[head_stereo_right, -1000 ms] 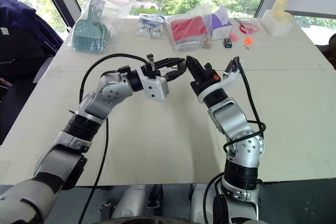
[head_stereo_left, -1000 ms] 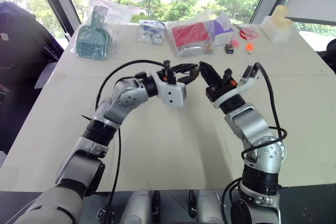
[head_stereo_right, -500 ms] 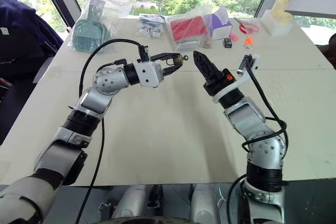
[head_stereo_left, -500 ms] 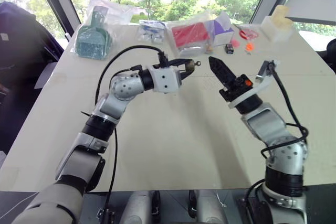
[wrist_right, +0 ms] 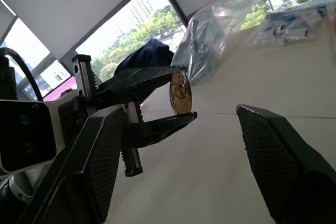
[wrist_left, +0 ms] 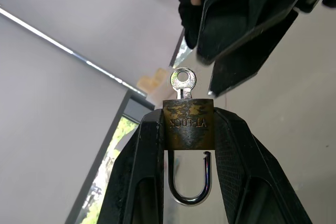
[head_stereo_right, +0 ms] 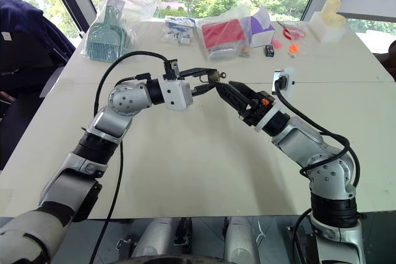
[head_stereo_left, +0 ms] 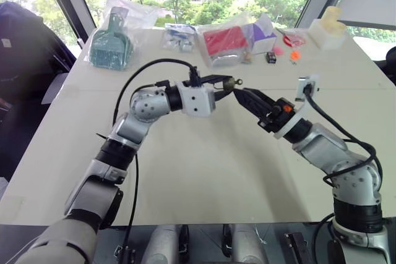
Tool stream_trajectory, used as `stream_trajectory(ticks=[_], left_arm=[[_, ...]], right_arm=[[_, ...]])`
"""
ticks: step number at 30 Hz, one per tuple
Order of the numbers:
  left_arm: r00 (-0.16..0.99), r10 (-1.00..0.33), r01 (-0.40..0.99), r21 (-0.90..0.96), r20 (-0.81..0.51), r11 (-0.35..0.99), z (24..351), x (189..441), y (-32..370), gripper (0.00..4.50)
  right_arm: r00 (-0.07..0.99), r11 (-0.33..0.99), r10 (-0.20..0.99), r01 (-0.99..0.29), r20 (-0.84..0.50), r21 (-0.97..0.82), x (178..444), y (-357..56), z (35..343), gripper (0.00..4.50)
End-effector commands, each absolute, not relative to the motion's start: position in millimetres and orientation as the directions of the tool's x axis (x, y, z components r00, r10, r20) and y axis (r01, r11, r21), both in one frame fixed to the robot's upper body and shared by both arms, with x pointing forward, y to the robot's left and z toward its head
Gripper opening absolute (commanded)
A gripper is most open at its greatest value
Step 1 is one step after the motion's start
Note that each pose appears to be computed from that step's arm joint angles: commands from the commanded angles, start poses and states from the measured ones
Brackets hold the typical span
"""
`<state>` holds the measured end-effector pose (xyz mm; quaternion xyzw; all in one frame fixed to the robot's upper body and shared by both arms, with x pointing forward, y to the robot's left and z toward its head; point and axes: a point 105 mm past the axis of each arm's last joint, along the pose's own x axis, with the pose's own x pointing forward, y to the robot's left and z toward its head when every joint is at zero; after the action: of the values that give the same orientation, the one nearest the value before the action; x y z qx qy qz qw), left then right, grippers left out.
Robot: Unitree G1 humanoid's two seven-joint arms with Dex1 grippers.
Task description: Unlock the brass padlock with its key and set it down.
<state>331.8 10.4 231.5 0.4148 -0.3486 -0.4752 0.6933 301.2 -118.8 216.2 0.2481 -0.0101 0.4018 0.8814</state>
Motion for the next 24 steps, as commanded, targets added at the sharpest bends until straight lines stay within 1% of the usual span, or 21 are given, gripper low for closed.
stream_trajectory(ticks=[1, 5, 6, 7, 8, 11, 12, 18, 19, 20, 21, 24], left_arm=[[0.251, -0.960, 0.347, 0.915, 0.122, 0.207, 242.2, 318.2, 5.5, 0.75], [0.231, -0.966, 0.356, 0.913, 0.119, 0.198, 239.9, 312.4, 3.0, 0.75], [0.229, -0.967, 0.354, 0.915, 0.116, 0.193, 239.3, 311.5, 2.8, 0.75], [0.228, -0.967, 0.354, 0.916, 0.114, 0.191, 239.0, 311.1, 2.7, 0.75], [0.228, -0.967, 0.353, 0.916, 0.114, 0.191, 239.0, 311.0, 2.8, 0.75], [0.228, -0.967, 0.350, 0.917, 0.113, 0.190, 239.4, 311.4, 3.2, 0.75], [0.228, -0.967, 0.349, 0.918, 0.112, 0.189, 239.4, 311.4, 3.2, 0.75], [0.230, -0.967, 0.341, 0.922, 0.110, 0.185, 240.6, 313.0, 3.5, 0.75], [0.230, -0.970, 0.361, 0.918, 0.084, 0.165, 237.8, 314.1, 4.4, 0.75], [0.228, -0.971, 0.377, 0.914, 0.065, 0.150, 235.6, 314.7, 5.2, 1.79], [0.237, -0.970, 0.399, 0.906, 0.049, 0.143, 233.3, 317.2, 8.0, 2.04], [0.267, -0.963, 0.448, 0.881, 0.031, 0.152, 229.8, 324.5, 15.3, 3.24]], right_arm=[[0.645, 0.530, 0.720, -0.749, 0.255, 0.397, 299.3, -115.5, 226.6, 3.50], [0.635, 0.520, 0.729, -0.756, 0.254, 0.398, 300.1, -113.2, 225.5, 3.50], [0.636, 0.520, 0.730, -0.755, 0.252, 0.399, 300.4, -112.9, 224.8, 2.97], [0.636, 0.521, 0.730, -0.754, 0.249, 0.400, 300.7, -112.6, 223.9, 2.60], [0.637, 0.522, 0.730, -0.753, 0.246, 0.401, 300.9, -112.4, 223.0, 2.11], [0.641, 0.531, 0.733, -0.748, 0.228, 0.399, 301.3, -111.3, 218.8, 0.44], [0.641, 0.530, 0.734, -0.748, 0.225, 0.399, 301.1, -110.9, 218.0, 0.00], [0.633, 0.524, 0.746, -0.750, 0.208, 0.403, 298.8, -106.2, 213.3, 0.02], [0.634, 0.526, 0.745, -0.749, 0.206, 0.404, 298.9, -106.2, 212.9, 0.02], [0.635, 0.526, 0.745, -0.748, 0.205, 0.404, 298.8, -106.0, 212.7, 0.02], [0.639, 0.531, 0.742, -0.745, 0.203, 0.405, 299.5, -106.5, 212.4, 0.02], [0.650, 0.542, 0.734, -0.736, 0.199, 0.406, 301.0, -108.2, 211.6, 0.02]])
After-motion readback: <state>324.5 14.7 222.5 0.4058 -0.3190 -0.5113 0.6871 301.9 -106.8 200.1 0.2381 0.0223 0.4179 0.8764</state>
